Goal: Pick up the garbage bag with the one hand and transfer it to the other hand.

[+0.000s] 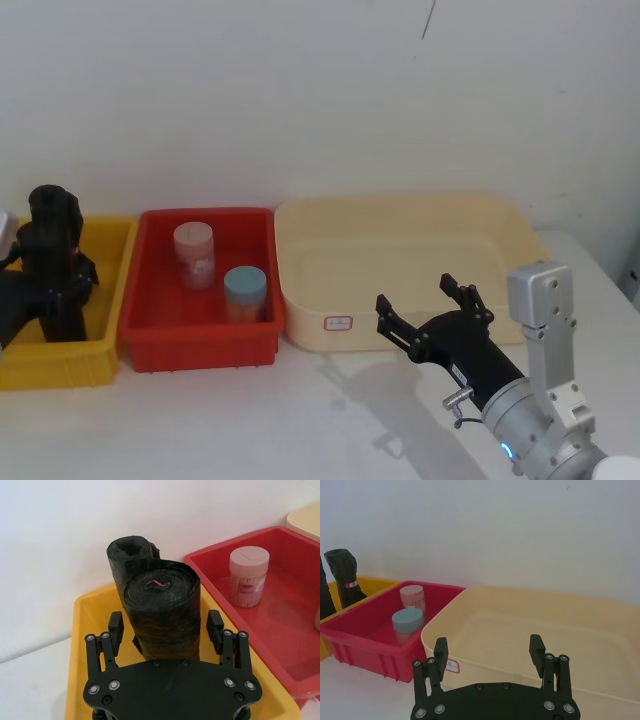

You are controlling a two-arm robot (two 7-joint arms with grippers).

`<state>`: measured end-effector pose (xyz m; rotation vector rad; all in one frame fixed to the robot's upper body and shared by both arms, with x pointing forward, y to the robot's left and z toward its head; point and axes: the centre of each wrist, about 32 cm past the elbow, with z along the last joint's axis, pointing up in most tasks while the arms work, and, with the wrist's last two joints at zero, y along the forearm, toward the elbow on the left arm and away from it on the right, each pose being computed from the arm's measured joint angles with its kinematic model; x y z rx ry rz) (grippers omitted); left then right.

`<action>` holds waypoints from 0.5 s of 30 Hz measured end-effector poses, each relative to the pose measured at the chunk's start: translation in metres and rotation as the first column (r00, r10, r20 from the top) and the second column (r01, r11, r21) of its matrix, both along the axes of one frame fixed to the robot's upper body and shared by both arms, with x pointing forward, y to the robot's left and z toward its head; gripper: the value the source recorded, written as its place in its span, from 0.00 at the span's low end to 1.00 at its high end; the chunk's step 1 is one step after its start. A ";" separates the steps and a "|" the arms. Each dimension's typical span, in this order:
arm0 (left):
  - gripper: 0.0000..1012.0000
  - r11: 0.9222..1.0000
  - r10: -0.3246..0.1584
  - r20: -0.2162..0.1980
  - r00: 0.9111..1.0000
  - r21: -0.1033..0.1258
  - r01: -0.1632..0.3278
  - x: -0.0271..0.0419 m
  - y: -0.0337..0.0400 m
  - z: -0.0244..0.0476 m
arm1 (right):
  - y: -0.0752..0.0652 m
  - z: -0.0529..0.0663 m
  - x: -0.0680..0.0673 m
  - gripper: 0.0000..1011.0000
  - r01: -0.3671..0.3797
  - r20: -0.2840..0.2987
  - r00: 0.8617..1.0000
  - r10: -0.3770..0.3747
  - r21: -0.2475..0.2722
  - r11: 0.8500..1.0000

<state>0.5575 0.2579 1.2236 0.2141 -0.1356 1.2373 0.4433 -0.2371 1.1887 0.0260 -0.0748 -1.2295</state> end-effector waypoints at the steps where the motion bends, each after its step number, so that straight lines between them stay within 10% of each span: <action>1: 0.99 1.000 0.000 0.000 1.000 0.001 0.000 0.0006 -0.0001 0.0001 | 0.000 0.000 0.000 0.99 0.000 0.000 1.000 0.000 0.000 1.000; 15: 0.63 1.000 0.002 0.000 1.000 0.015 -0.002 0.0071 -0.0020 0.0010 | 0.000 0.000 0.000 0.99 0.000 0.000 1.000 0.000 0.000 1.000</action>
